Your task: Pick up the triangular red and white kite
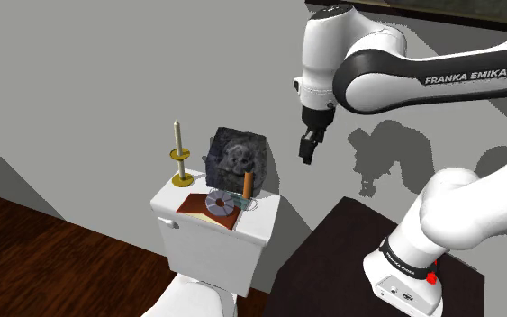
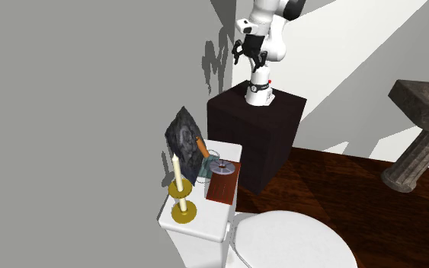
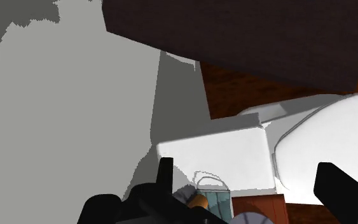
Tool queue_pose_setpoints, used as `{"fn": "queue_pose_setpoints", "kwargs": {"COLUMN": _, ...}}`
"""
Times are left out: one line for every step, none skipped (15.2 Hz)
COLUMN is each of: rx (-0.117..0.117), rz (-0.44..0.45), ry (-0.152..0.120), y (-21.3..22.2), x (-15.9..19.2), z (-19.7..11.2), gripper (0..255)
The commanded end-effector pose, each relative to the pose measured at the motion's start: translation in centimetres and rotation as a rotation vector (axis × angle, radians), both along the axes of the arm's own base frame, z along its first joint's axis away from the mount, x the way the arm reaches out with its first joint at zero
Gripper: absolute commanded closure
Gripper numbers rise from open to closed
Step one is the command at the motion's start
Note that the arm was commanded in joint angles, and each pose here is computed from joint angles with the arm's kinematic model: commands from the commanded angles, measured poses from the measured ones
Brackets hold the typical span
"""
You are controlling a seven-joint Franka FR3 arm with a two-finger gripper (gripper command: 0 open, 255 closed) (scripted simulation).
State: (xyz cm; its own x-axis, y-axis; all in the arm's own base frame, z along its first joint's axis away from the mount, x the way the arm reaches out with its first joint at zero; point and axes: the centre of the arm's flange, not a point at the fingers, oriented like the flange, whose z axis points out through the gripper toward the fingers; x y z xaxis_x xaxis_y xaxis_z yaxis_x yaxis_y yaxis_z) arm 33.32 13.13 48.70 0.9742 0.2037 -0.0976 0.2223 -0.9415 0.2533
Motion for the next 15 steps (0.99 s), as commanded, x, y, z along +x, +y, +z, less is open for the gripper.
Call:
{"fn": "queue_pose_setpoints", "kwargs": {"rx": -0.058, "rz": 0.029, "ry": -0.032, "y": 2.7, "x": 0.3, "z": -1.9, "gripper": 0}}
{"fn": "queue_pose_setpoints", "kwargs": {"rx": -0.087, "rz": 0.042, "ry": -0.046, "y": 3.9, "x": 0.7, "z": -2.8, "gripper": 0}}
{"fn": "queue_pose_setpoints", "kwargs": {"rx": -0.116, "rz": 0.056, "ry": -0.060, "y": 5.1, "x": 1.1, "z": -3.8, "gripper": 0}}
{"fn": "queue_pose_setpoints", "kwargs": {"rx": -0.145, "rz": 0.069, "ry": -0.074, "y": 6.3, "x": 1.5, "z": -4.8, "gripper": 0}}
{"fn": "queue_pose_setpoints", "kwargs": {"rx": -0.174, "rz": 0.083, "ry": -0.088, "y": 7.4, "x": 2.0, "z": -5.8, "gripper": 0}}
{"fn": "queue_pose_setpoints", "kwargs": {"rx": -0.203, "rz": 0.097, "ry": -0.101, "y": 8.5, "x": 2.4, "z": -6.8, "gripper": 0}}
{"fn": "queue_pose_setpoints", "kwargs": {"rx": -0.232, "rz": 0.110, "ry": -0.115, "y": 9.7, "x": 2.8, "z": -7.9, "gripper": 0}}
{"fn": "queue_pose_setpoints", "kwargs": {"rx": -0.260, "rz": 0.124, "ry": -0.129, "y": 10.7, "x": 3.2, "z": -9.0, "gripper": 0}}
{"fn": "queue_pose_setpoints", "kwargs": {"rx": -0.289, "rz": 0.137, "ry": -0.143, "y": 11.8, "x": 3.6, "z": -10.1, "gripper": 0}}
{"fn": "queue_pose_setpoints", "kwargs": {"rx": -0.318, "rz": 0.151, "ry": -0.157, "y": 12.8, "x": 4.0, "z": -11.3, "gripper": 0}}
{"fn": "queue_pose_setpoints", "kwargs": {"rx": -0.347, "rz": 0.164, "ry": -0.171, "y": 13.8, "x": 4.5, "z": -12.4, "gripper": 0}}
{"fn": "queue_pose_setpoints", "kwargs": {"rx": -0.376, "rz": 0.178, "ry": -0.185, "y": 14.8, "x": 4.9, "z": -13.6, "gripper": 0}}
{"fn": "queue_pose_setpoints", "kwargs": {"rx": -0.405, "rz": 0.191, "ry": -0.198, "y": 15.7, "x": 5.3, "z": -14.9, "gripper": 0}}
{"fn": "queue_pose_setpoints", "kwargs": {"rx": -0.434, "rz": 0.205, "ry": -0.212, "y": 16.6, "x": 5.8, "z": -16.1, "gripper": 0}}
{"fn": "queue_pose_setpoints", "kwargs": {"rx": -0.463, "rz": 0.219, "ry": -0.226, "y": 17.5, "x": 6.2, "z": -17.4, "gripper": 0}}
